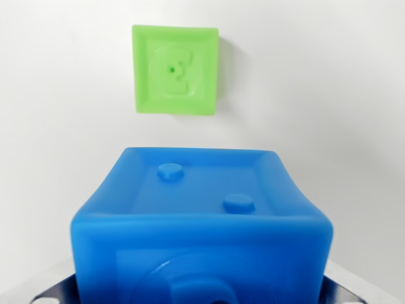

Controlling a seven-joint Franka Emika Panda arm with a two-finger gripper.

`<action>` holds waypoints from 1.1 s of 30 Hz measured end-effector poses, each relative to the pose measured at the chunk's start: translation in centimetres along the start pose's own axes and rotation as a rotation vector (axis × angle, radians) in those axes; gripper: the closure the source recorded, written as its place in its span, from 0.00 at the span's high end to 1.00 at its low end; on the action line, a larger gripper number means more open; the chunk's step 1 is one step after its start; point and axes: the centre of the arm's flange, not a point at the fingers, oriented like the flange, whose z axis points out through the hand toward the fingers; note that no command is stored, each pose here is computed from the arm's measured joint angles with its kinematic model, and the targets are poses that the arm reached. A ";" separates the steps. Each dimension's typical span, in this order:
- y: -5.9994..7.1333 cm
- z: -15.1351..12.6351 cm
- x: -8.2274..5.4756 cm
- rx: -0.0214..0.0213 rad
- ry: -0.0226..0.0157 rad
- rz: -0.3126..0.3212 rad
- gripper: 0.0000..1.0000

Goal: Stack cube

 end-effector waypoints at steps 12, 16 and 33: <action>-2.0 -0.3 0.9 -0.0003 0.0006 0.007 0.00; -2.6 -0.4 1.2 -0.0002 0.0004 0.008 0.00; -4.5 1.2 2.0 -0.0028 -0.0066 0.015 0.00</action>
